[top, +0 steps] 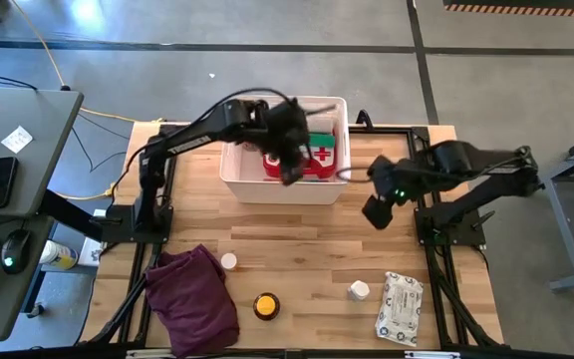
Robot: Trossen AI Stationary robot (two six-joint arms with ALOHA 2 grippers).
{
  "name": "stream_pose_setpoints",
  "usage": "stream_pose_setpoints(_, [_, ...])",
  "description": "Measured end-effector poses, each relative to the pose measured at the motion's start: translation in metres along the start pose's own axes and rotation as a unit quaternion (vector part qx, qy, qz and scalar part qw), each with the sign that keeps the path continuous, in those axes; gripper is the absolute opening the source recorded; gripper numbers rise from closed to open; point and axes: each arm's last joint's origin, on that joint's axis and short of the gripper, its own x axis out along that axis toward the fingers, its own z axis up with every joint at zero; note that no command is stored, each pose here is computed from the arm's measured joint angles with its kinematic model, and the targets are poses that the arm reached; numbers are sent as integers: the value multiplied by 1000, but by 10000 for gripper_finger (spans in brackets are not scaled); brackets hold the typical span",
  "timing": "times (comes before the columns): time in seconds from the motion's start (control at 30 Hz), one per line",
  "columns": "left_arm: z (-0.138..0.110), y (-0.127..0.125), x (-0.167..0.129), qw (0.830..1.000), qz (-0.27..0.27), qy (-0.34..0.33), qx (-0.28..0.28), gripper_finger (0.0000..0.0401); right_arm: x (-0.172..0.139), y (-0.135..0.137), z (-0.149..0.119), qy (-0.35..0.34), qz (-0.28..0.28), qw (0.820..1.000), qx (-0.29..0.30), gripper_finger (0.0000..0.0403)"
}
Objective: Pick & place medical supplies in basket/bin
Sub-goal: Put the orange pill bottle into the white bin
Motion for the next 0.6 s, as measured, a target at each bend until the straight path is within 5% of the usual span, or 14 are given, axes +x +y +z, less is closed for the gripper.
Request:
stream_pose_setpoints(0.17, [-30,-24,-18,993,11,114,-38,178,6,15,-9,10,-3,999,-48,275])
stream_pose_setpoints(0.33, [-42,-60,-25,989,-21,121,-77,174,4,24,-17,-6,3,997,-71,275])
stream_pose_setpoints(0.6, [-74,-115,-15,983,-14,170,-63,174,1,32,-27,-19,8,995,-99,275])
